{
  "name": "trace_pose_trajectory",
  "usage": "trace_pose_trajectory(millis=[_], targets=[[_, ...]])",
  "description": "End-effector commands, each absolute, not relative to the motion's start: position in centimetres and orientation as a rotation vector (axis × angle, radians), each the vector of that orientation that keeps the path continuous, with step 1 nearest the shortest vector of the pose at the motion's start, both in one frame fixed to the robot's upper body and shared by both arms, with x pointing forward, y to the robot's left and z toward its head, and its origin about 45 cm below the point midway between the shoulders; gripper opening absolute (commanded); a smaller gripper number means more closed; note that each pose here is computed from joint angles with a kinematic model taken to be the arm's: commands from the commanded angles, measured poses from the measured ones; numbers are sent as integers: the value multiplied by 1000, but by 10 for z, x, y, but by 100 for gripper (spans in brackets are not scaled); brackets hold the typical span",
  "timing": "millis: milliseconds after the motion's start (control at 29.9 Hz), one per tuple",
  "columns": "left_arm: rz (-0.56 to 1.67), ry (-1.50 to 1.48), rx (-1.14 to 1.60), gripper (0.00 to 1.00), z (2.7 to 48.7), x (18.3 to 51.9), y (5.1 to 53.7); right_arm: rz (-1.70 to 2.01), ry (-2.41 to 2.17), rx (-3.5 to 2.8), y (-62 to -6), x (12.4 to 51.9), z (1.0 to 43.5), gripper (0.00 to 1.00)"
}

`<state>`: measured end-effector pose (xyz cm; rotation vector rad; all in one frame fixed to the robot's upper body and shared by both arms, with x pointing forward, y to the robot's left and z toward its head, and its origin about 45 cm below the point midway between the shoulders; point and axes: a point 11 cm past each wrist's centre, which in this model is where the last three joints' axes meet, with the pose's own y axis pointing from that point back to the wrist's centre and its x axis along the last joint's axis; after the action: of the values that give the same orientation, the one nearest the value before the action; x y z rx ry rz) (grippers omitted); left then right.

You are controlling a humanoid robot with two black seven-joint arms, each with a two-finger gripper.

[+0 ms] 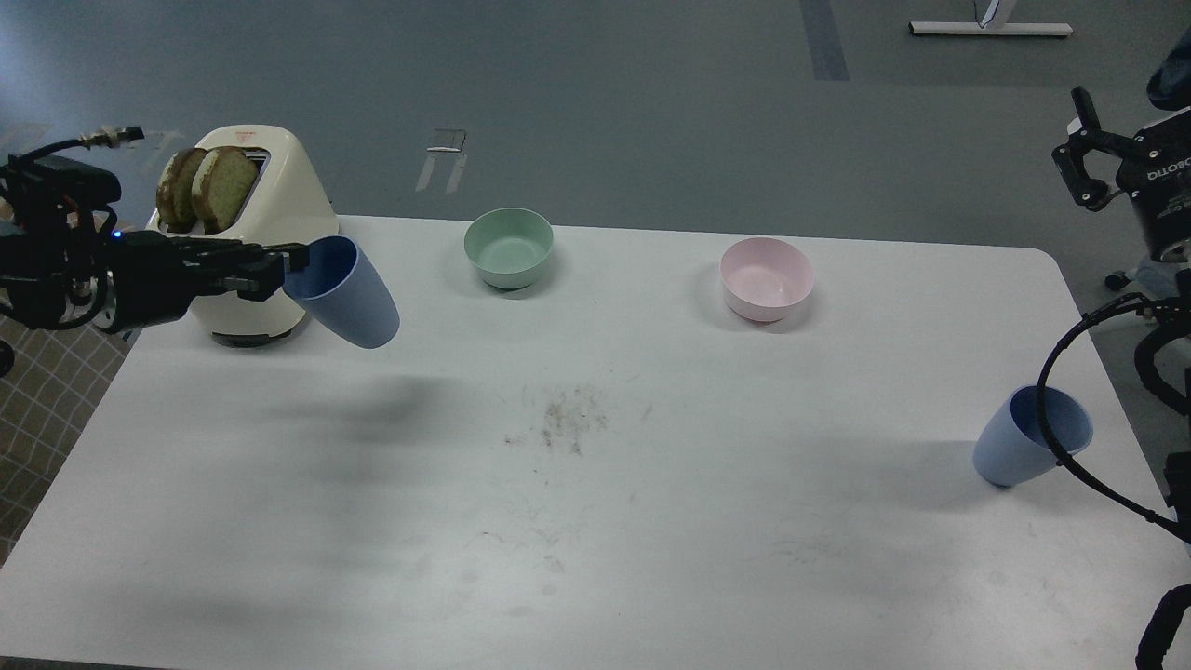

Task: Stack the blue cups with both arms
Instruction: 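Lift the blue cup and carry it to the table center, lowering it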

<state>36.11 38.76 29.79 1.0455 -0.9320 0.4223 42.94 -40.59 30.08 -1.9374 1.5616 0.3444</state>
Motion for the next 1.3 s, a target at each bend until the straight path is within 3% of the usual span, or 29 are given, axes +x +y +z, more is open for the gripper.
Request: trace_pose_trajectory(millis=[0,267,468,735,936,1270], targets=[[354,-1010,992,0,319,375,348,335,1578,-1916,-415,426,301,100],[175,-1113,864,0,300,406,234,343,1656,-1878,-441,409,286,100],[74,-1140,898,0,272,416,188,323,1676,-1855,-453,404,290,100],[-15,-1112,936,0,234,417,158,328,1693,-1848,-458,400,286,100],[-10,-1078,1002,0,211,424,170,332,1692,-1852,-456,401,285,100],[-22,-1084,1020,0,201,421,161,338,1691,-1858,-454,401,283,100]])
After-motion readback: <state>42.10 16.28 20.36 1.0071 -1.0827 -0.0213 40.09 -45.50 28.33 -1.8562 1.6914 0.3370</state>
